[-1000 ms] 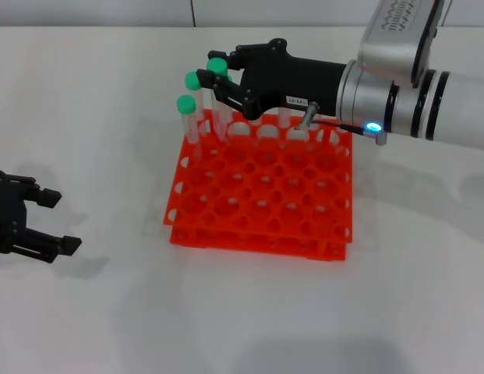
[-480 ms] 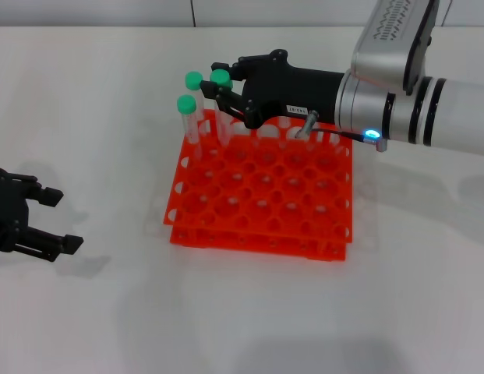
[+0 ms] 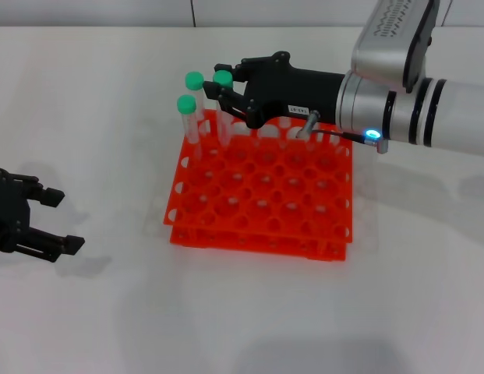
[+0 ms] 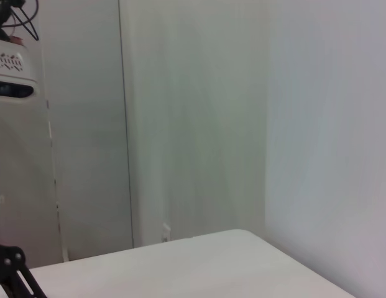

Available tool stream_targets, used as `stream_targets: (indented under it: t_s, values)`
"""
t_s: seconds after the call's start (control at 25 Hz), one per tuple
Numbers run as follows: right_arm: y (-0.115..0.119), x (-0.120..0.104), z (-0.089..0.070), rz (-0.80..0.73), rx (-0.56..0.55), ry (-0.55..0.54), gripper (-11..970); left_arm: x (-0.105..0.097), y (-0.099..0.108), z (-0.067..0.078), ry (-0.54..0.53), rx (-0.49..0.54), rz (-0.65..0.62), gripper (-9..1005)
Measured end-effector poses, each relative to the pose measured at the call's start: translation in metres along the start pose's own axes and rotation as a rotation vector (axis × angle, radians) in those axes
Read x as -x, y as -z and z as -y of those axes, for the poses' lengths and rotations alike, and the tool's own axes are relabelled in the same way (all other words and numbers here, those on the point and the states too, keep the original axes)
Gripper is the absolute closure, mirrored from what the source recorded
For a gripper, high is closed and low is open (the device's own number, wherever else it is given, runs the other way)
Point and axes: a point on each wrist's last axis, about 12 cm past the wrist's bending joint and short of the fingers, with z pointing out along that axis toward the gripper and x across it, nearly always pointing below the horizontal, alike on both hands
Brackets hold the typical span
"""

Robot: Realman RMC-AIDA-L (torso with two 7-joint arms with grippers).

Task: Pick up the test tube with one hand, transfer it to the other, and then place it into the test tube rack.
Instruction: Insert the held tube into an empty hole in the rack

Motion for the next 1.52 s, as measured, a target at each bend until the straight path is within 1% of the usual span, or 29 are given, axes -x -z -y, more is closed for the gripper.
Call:
stream_targets:
  t_s: [0.76,1.52]
  values:
    - [0.0017,-0.0053,0.0027,-0.019,-0.02,-0.043,707,0.0002,-0.0004,0.0001,-0.001,0.0,0.0,113]
    - [0.0007,-0.0064,0.0009,-0.027,-0.012,-0.037,676,0.0005,-0.0011,0.0003,-0.003,-0.001,0.0,113]
